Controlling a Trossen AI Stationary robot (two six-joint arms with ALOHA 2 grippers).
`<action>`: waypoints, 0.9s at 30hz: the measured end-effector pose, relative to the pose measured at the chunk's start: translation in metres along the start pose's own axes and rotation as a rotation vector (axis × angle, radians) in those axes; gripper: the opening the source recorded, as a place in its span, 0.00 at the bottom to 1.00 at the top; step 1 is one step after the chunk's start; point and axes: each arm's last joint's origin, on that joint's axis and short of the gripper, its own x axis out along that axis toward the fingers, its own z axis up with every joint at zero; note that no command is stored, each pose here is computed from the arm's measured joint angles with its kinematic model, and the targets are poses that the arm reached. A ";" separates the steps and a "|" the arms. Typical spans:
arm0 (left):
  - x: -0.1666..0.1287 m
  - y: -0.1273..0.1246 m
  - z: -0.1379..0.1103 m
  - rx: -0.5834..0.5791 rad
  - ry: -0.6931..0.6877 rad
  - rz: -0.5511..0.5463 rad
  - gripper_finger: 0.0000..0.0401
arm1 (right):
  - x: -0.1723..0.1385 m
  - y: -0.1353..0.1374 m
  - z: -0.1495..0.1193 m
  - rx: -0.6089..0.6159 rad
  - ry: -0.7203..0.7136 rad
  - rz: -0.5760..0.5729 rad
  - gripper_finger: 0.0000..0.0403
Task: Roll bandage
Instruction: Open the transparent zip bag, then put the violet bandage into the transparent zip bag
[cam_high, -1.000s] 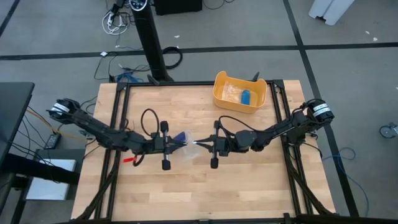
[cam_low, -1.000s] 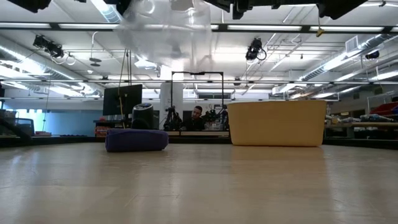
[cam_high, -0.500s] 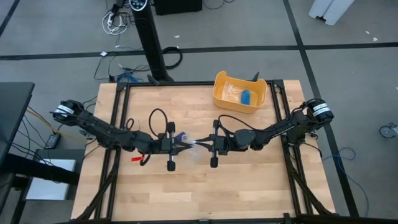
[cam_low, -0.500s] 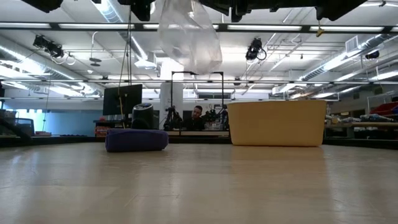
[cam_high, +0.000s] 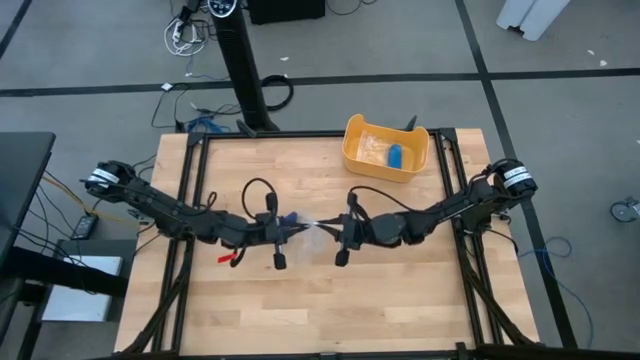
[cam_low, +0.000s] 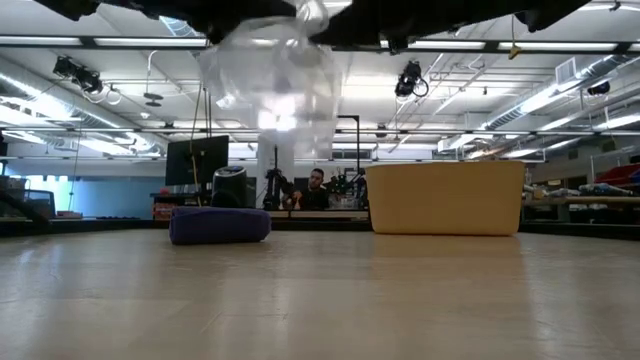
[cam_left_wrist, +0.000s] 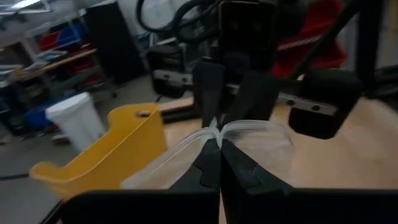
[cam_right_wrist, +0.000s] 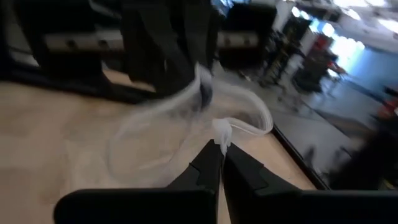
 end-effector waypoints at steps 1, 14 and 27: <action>0.000 0.000 -0.001 0.006 0.011 0.016 0.00 | -0.001 0.001 -0.002 -0.002 0.027 -0.019 0.05; -0.009 -0.007 -0.004 0.259 0.110 0.179 0.00 | -0.010 0.009 -0.018 -0.098 0.213 -0.167 0.24; -0.021 -0.013 -0.016 0.474 0.294 0.383 0.00 | -0.037 0.028 -0.012 -0.184 0.264 -0.224 0.31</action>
